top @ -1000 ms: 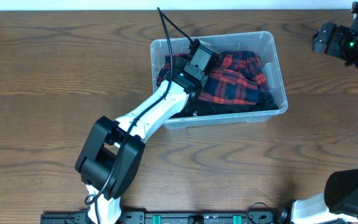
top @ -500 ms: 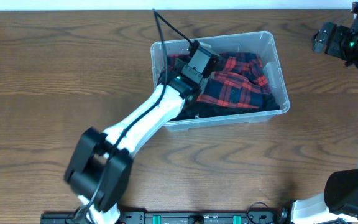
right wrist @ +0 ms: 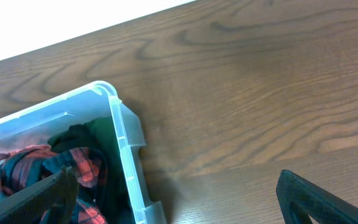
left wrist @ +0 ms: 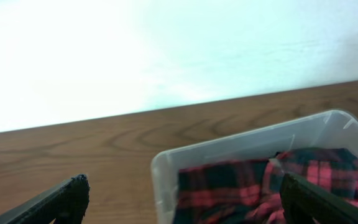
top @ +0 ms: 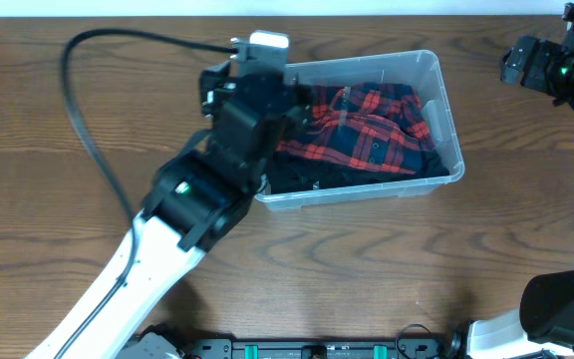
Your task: Pack container
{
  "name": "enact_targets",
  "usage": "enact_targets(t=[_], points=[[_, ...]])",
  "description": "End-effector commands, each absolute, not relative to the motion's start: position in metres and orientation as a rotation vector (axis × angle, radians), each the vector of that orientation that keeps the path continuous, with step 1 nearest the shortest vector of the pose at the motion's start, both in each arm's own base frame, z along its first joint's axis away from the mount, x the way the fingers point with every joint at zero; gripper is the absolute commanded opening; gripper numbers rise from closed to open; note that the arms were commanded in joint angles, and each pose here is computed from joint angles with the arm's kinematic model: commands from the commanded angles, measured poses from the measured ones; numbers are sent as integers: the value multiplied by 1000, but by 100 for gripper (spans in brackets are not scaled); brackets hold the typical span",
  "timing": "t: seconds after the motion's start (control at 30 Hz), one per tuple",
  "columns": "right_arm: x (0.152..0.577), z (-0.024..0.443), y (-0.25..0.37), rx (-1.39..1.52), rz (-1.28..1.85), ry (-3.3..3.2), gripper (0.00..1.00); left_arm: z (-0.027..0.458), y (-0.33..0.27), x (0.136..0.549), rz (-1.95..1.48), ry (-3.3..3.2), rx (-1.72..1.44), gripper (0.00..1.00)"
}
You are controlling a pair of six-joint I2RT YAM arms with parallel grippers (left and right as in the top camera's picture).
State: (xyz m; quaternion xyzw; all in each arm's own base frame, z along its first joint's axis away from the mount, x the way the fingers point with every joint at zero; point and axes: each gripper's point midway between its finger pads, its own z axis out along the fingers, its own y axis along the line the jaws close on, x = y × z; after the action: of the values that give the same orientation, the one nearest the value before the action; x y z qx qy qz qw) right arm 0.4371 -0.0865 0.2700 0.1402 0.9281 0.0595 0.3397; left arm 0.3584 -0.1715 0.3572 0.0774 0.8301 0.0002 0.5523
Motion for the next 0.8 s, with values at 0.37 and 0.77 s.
enact_targets(t=[0.37, 0.77], points=[[439, 270, -88, 383, 160, 2414, 99, 356, -19, 266, 341, 2110, -120, 98], [440, 270, -88, 383, 160, 2413, 99, 359, 32, 269, 90, 1836, -342, 98]])
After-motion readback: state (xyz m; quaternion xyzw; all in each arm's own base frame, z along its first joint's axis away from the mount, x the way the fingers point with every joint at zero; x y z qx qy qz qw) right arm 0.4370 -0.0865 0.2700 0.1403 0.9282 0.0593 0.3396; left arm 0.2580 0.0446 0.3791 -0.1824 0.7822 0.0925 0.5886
